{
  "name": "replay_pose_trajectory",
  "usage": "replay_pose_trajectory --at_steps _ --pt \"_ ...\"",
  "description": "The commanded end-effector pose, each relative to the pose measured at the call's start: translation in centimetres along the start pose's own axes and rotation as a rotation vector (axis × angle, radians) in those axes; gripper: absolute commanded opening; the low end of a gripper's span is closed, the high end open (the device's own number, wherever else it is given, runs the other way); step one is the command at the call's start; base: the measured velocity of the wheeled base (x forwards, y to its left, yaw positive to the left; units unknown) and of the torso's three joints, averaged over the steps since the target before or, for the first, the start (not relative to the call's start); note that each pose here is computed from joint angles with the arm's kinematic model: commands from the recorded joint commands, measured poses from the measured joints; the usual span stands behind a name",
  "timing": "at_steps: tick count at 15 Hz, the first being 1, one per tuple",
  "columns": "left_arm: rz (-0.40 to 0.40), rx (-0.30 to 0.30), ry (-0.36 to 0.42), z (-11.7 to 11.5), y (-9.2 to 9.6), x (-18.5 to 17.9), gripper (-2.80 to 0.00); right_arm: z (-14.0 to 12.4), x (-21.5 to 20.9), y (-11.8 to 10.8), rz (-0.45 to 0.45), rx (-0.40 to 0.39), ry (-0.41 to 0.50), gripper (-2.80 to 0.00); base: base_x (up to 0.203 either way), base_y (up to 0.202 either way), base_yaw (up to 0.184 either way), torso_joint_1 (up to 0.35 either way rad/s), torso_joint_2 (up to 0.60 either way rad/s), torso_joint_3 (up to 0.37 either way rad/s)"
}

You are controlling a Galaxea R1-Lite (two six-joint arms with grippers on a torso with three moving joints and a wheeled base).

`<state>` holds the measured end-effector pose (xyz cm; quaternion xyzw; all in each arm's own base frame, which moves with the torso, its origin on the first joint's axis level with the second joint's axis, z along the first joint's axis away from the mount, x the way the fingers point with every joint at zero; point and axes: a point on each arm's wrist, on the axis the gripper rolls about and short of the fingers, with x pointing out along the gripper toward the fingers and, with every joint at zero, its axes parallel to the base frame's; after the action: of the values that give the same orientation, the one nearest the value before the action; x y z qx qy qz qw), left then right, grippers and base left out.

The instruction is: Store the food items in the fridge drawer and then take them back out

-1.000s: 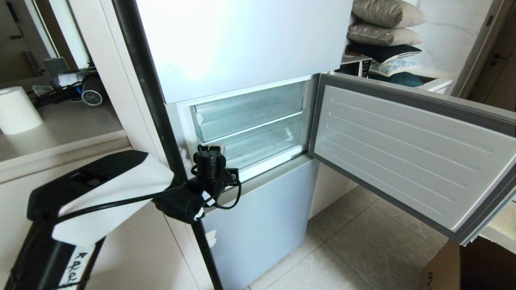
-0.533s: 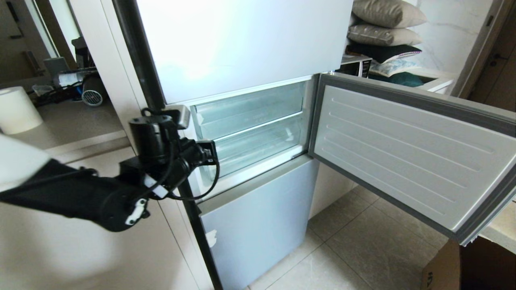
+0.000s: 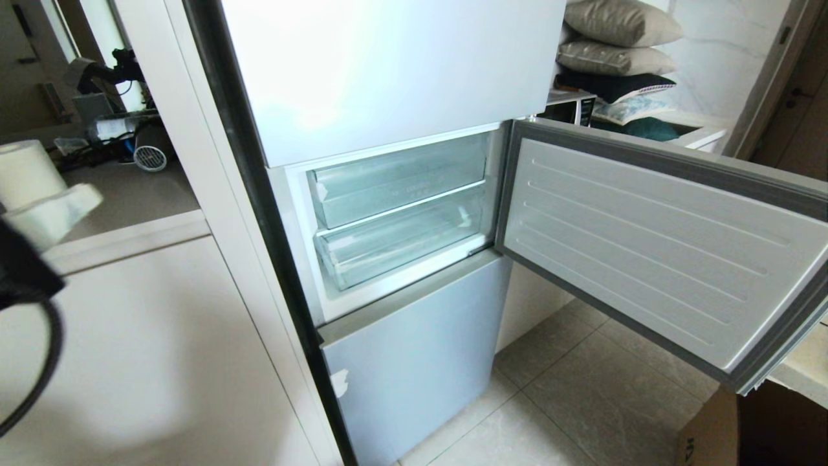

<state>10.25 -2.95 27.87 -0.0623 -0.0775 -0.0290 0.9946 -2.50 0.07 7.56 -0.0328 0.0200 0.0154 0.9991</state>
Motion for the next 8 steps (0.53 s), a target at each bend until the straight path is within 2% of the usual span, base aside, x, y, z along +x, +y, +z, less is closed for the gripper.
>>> replay_pose_trajectory --at_steps 1,2,3,4,5,7,8 --pt "0.041 0.002 -0.013 0.0 2.3 -7.4 -2.80 0.0 0.0 0.0 0.001 -0.001 0.001 -2.80 0.000 0.000 0.000 0.000 0.00 0.000" --pt "0.103 0.039 0.091 -1.7 3.0 -9.4 -2.80 0.0 0.0 0.0 0.001 -0.001 0.001 -2.80 0.000 0.000 0.000 0.000 0.00 0.000" --pt "0.201 0.071 0.182 -3.5 3.5 -10.7 -2.80 0.0 0.0 0.0 0.000 -0.001 0.000 -2.80 0.000 0.000 0.000 0.000 0.00 0.000" --pt "0.269 0.095 0.243 -5.6 3.8 -11.9 -2.80 0.0 0.0 0.0 0.001 -0.001 0.000 -2.80 0.000 0.000 0.000 0.000 0.00 0.000" --pt "0.295 0.119 0.318 -8.3 4.1 -12.6 -2.80 0.0 0.0 0.0 0.001 -0.001 0.000 -2.80 0.000 0.000 0.000 0.000 0.00 0.000" --pt "0.268 0.156 0.447 -13.7 4.7 -13.9 -2.80 0.0 0.0 0.0 0.001 -0.001 0.000 -2.80 0.000 0.000 0.000 0.000 0.00 0.000" --pt "0.212 0.157 0.466 -15.4 4.7 -14.5 -2.80 0.0 0.0 0.0 0.001 -0.002 0.000 -2.80 0.000 0.000 0.000 0.000 0.00 0.000"
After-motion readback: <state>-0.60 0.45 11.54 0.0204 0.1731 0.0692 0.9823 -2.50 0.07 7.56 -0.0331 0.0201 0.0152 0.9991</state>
